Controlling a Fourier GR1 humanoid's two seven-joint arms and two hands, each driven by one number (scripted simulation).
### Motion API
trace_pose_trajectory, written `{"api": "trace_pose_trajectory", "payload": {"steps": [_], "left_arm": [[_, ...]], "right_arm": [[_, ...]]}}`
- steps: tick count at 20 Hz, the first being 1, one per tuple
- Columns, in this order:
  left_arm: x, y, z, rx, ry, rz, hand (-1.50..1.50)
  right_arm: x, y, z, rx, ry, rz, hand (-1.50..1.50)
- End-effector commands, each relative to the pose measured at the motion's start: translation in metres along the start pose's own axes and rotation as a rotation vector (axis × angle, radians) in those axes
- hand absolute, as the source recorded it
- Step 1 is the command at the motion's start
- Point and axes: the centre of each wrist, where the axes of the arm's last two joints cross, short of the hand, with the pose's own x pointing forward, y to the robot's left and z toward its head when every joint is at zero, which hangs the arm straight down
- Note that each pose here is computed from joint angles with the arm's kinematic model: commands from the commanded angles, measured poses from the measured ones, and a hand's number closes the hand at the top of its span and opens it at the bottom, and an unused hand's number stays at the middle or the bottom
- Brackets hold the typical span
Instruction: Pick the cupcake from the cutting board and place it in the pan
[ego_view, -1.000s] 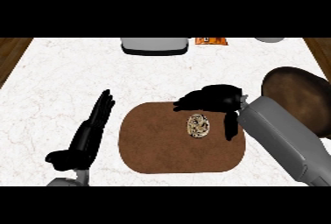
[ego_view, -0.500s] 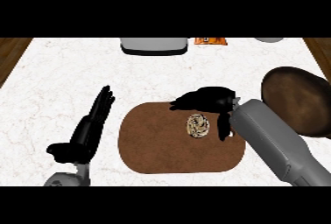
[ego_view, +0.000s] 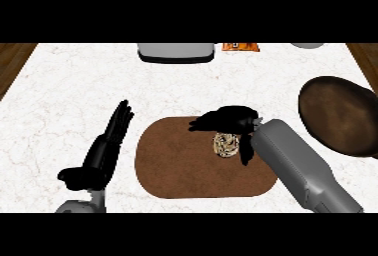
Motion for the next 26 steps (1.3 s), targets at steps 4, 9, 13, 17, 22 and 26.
{"api": "trace_pose_trajectory", "payload": {"steps": [4, 9, 13, 17, 22, 26], "left_arm": [[0.005, -0.001, -0.001, 0.003, -0.002, -0.001, 0.00], [-0.002, -0.003, 0.012, -0.005, -0.007, -0.007, 0.00], [-0.006, 0.009, 0.013, -0.010, 0.002, 0.005, 0.00], [-0.002, 0.007, -0.001, -0.001, 0.004, -0.010, 0.00], [0.001, 0.008, 0.016, 0.031, 0.012, -0.017, 0.00], [-0.007, 0.029, 0.023, 0.127, 0.063, -0.016, 0.00]], "right_arm": [[0.000, -0.004, -0.017, 0.146, 0.008, 0.087, 1.50], [0.000, 0.016, -0.028, 0.089, -0.049, 0.164, 1.50], [0.001, 0.026, -0.035, 0.059, -0.061, 0.190, 1.50], [-0.007, 0.017, -0.030, -0.055, -0.073, 0.193, 1.50], [-0.022, 0.028, 0.006, -0.267, 0.129, 0.061, 1.50], [-0.054, 0.067, 0.060, -0.413, 0.522, -0.122, 1.50]]}}
